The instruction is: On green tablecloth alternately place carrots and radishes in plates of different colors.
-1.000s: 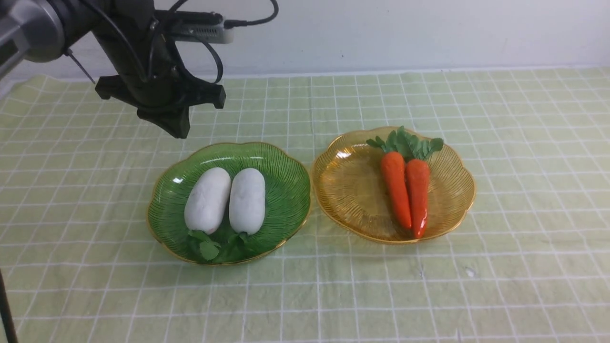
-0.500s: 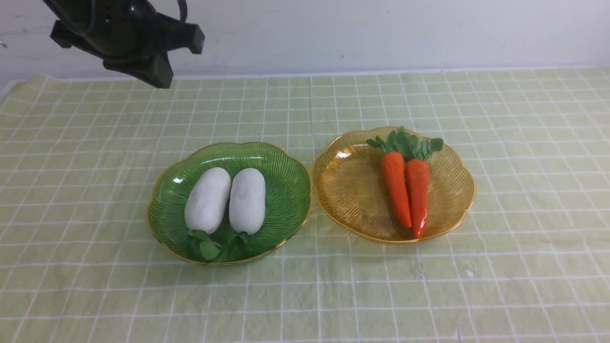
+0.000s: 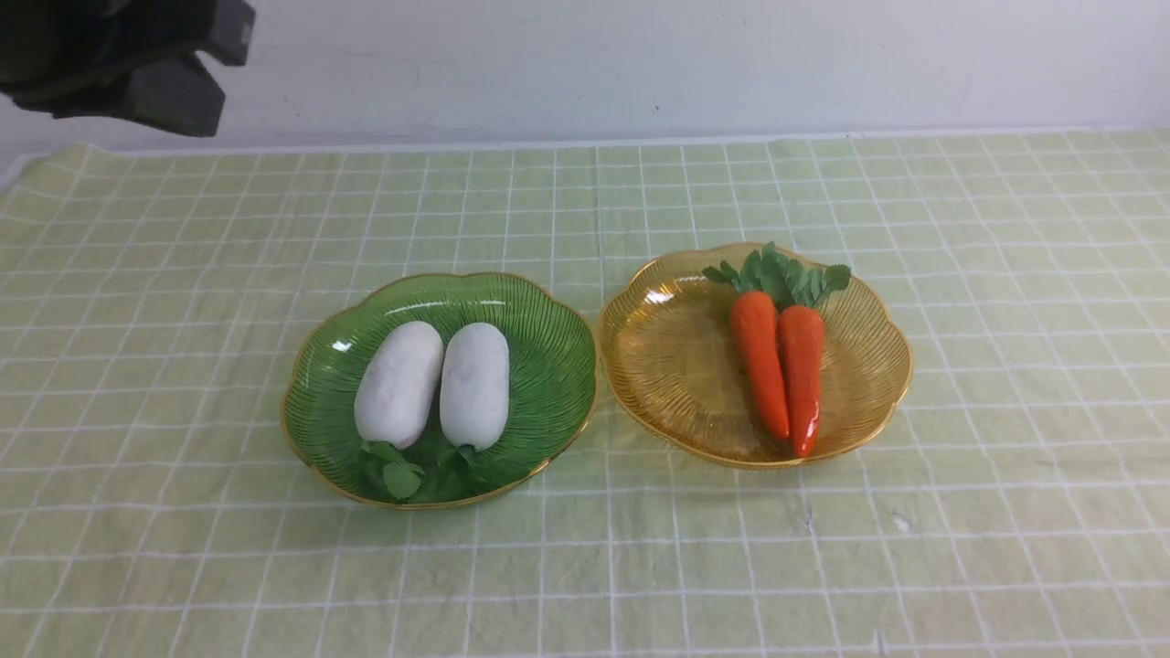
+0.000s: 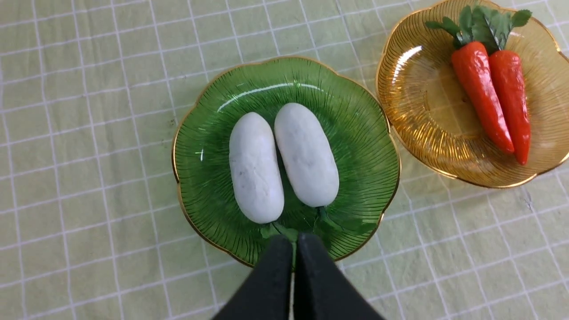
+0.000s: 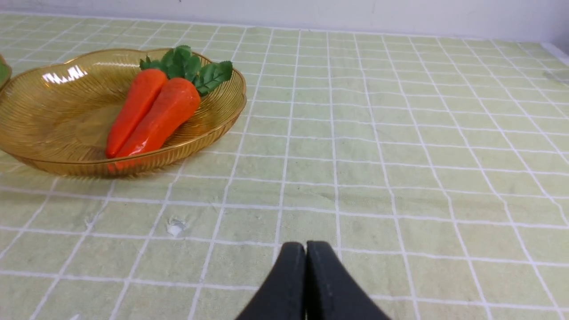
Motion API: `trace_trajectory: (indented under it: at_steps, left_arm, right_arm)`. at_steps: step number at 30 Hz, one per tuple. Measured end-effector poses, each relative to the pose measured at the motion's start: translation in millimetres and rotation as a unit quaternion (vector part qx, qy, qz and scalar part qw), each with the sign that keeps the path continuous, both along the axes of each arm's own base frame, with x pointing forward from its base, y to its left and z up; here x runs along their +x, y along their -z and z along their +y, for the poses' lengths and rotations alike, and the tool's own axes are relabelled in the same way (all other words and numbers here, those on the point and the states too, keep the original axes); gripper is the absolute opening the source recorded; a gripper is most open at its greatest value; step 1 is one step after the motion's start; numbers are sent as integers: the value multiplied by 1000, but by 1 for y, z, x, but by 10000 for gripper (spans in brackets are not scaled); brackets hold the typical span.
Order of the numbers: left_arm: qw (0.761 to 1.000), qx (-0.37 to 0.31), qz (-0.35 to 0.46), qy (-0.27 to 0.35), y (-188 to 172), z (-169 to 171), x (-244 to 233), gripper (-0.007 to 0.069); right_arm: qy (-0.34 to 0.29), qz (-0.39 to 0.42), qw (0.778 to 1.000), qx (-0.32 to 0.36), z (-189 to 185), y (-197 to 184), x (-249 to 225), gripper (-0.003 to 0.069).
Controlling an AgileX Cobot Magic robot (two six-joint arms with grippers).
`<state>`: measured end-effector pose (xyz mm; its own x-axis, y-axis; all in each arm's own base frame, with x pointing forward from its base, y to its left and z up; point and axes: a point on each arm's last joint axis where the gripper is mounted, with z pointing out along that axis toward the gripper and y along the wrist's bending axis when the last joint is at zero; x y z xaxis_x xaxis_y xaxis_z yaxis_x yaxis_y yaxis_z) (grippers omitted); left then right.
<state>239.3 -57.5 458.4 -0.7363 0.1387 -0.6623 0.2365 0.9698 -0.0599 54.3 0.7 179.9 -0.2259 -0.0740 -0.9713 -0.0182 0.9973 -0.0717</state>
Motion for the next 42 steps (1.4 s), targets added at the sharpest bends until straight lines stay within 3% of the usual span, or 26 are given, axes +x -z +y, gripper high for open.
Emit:
trace_trajectory:
  at_steps: [6, 11, 19, 23, 42]
  left_arm:
    - [1000, 6, -21, 11, 0, 11, -49, -8]
    - [999, 2, -31, 11, 25, 22, -101, -8]
    - [969, -83, -231, -12, 115, 30, -144, -8]
    - [946, -101, -308, -26, 132, 33, -149, -8]
    - [953, -96, -285, -28, 158, 33, -148, -8]
  right_arm:
    - [2, 0, 1000, 0, 0, 0, 0, -13]
    - [2, 0, 1000, 0, 0, 0, 0, -13]
    - [2, 0, 1000, 0, 0, 0, 0, -13]
    - [3, 0, 1000, 0, 0, 0, 0, -13]
    - [3, 0, 1000, 0, 0, 0, 0, -14]
